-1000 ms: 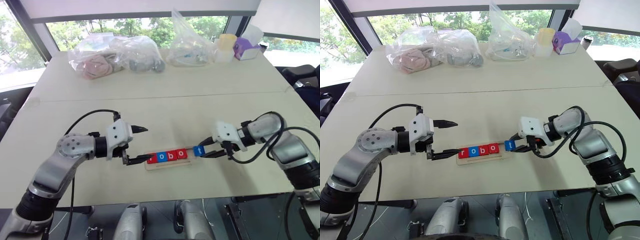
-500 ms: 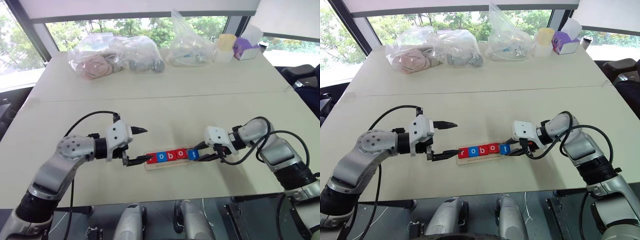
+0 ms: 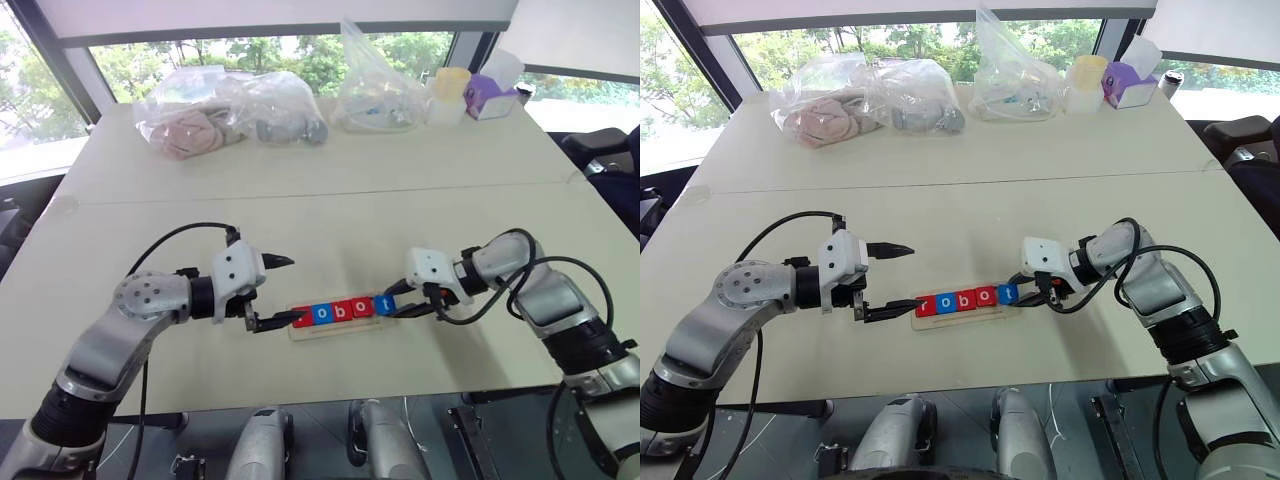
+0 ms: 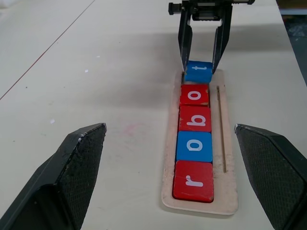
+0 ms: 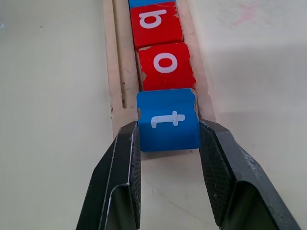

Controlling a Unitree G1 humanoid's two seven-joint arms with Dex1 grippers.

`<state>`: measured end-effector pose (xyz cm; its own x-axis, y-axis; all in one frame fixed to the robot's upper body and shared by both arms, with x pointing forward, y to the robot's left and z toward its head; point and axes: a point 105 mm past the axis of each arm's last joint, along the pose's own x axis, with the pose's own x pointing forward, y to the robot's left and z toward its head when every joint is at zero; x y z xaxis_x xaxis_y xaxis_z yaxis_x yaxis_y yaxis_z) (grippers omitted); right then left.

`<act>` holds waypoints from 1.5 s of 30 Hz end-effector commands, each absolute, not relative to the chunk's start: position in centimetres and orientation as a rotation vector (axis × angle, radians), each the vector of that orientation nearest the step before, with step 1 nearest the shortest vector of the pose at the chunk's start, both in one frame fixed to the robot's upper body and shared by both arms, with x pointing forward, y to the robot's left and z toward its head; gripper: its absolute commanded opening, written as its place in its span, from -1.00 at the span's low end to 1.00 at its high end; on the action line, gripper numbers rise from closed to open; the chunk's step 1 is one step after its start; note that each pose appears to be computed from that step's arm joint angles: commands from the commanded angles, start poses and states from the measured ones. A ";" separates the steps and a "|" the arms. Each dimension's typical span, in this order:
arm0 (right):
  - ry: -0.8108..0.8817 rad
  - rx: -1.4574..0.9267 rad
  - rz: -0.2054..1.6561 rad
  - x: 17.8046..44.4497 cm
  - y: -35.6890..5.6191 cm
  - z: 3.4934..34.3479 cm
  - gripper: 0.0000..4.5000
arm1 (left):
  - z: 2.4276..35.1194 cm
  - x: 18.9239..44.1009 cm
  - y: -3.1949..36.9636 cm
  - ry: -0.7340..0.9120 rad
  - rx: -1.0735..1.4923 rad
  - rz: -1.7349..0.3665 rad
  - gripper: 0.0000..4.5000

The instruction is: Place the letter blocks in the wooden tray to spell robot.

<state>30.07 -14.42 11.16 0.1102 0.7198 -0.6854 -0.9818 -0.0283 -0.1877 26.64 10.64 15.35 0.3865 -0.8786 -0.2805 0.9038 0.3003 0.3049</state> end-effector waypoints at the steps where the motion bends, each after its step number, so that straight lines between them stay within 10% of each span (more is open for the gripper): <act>1: 0.408 -0.774 1.443 30.3 -13.7 12.0 -0.50 | 16.6 26.4 10.3 0.009 0.461 -1.188 1.00; 28: 0.427 -0.782 1.431 30.5 -14.2 11.5 -0.50 | 16.5 26.3 10.2 0.007 0.461 -1.193 1.00; 34: 0.413 -0.791 1.436 30.7 -13.9 11.7 0.82 | 16.5 26.3 10.2 0.007 0.459 -1.188 1.00; 45: 0.353 -0.803 1.388 31.5 -14.0 13.0 0.82 | 16.5 26.4 10.1 0.005 0.454 -1.193 1.00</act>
